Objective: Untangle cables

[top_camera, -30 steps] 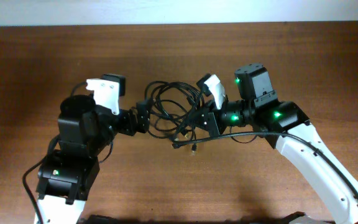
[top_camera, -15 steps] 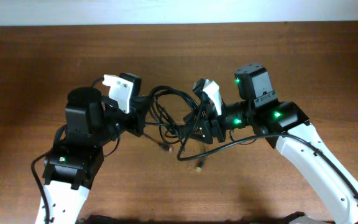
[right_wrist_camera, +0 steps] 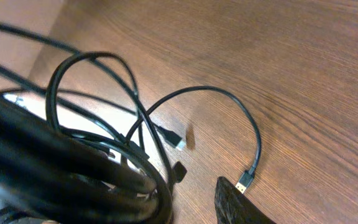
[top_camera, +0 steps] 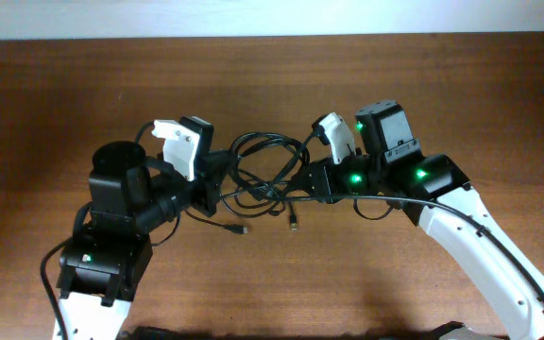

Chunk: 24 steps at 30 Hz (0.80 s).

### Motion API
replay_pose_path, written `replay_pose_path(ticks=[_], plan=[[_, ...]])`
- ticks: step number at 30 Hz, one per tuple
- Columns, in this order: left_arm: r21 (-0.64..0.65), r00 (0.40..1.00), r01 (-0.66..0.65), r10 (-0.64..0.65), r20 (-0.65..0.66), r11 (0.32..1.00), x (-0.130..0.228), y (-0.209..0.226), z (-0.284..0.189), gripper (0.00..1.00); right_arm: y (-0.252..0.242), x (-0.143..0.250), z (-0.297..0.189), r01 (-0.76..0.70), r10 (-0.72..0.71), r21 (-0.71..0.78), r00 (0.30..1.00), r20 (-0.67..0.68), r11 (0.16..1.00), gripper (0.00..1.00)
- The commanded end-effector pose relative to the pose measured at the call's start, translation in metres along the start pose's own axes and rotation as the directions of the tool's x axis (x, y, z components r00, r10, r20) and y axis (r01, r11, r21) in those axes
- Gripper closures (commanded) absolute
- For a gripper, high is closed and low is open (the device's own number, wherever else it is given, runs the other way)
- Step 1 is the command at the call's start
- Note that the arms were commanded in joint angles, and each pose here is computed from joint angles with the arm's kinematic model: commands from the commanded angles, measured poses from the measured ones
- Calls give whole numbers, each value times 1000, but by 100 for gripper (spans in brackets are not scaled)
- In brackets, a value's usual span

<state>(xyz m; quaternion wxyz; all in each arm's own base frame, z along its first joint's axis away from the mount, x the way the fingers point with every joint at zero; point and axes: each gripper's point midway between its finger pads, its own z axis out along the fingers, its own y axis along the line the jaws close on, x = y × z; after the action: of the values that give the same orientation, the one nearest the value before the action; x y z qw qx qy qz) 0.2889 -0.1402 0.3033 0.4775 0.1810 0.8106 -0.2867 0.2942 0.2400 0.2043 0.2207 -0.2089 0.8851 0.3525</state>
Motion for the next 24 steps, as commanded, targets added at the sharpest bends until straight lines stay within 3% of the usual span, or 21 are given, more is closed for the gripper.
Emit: replay_pose_path(ticks=[1, 4, 9, 11, 14, 18, 20, 22, 24], plan=[[0, 999, -23, 23, 40, 1000, -12, -5, -8, 100, 5, 0, -1, -41, 41, -30, 999, -3, 999, 60], [-105, 990, 123, -115, 77, 987, -17, 15, -9, 100, 39, 7, -5, 108, -114, -222, 993, -15, 969, 59], [-4, 960, 254, -252, 122, 967, -31, 1, -9, 100, 54, 13, 0, 197, -208, -257, 978, -13, 946, 41], [72, 948, 283, -290, 131, 956, -39, -11, -10, 100, 51, 9, 3, 220, -225, -218, 974, 1, 951, 41], [240, 961, 222, -253, 108, 945, -47, -42, -15, 100, 14, -1, 8, 93, -93, 3, 996, 6, 996, 41], [307, 952, 262, -297, 74, 915, -48, -54, -18, 100, -3, -10, 6, 73, -78, 108, 996, 41, 991, 40], [377, 961, 221, -267, 76, 900, -52, -67, -23, 100, -15, -12, 5, 58, -68, 176, 996, 53, 983, 39], [413, 965, 190, -246, 87, 891, -56, -75, -29, 100, -44, -15, -3, -62, 29, 336, 994, 103, 940, 39], [415, 966, 183, -242, 94, 891, -57, -76, -31, 100, -81, -9, -21, -258, 175, 513, 963, 205, 819, 37]])
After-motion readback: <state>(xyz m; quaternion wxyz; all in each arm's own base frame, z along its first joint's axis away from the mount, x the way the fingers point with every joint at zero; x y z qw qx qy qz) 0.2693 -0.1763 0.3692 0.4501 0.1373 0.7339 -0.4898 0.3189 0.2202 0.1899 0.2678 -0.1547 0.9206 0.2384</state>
